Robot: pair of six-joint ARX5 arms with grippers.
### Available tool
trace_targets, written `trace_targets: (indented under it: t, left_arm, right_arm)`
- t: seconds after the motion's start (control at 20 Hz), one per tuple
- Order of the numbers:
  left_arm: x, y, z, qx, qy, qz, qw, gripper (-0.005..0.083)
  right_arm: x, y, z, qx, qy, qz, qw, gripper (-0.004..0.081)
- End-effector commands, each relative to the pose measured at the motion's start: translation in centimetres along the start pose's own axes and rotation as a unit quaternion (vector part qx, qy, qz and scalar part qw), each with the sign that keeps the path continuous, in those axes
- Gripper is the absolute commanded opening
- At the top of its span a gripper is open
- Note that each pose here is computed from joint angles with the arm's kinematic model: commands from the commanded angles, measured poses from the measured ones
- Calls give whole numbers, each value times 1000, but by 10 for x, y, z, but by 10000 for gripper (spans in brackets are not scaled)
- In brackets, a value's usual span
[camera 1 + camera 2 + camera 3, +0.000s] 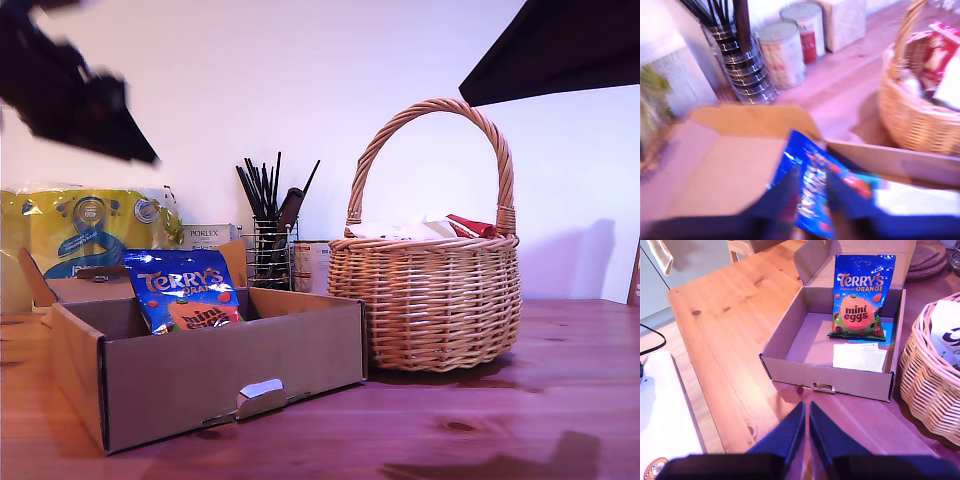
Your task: Move the bags of Easter eggs from the cardboard box on the left into the woven basket on the right side.
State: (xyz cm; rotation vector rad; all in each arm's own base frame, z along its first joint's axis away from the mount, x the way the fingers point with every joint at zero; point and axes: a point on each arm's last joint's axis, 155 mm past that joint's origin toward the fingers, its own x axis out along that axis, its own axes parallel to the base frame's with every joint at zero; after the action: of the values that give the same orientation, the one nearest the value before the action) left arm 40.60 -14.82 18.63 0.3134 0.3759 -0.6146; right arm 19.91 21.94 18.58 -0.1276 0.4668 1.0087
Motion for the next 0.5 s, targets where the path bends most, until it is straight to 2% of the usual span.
trace_targets:
  t: [0.0,0.25,0.45]
  left_arm:
    - [11,-1,-7,6,1,-9,1000,709]
    - [41,13,-22,-4,11,-11,1000,709]
    - [63,23,-23,-12,21,-20,1000,709]
  right_arm:
    - [-2,-1,8,-5,-10,-2,1000,-12]
    - [-2,-1,8,-5,-10,-2,1000,-12]
    - [-2,-1,8,-5,-10,-2,1000,-12]
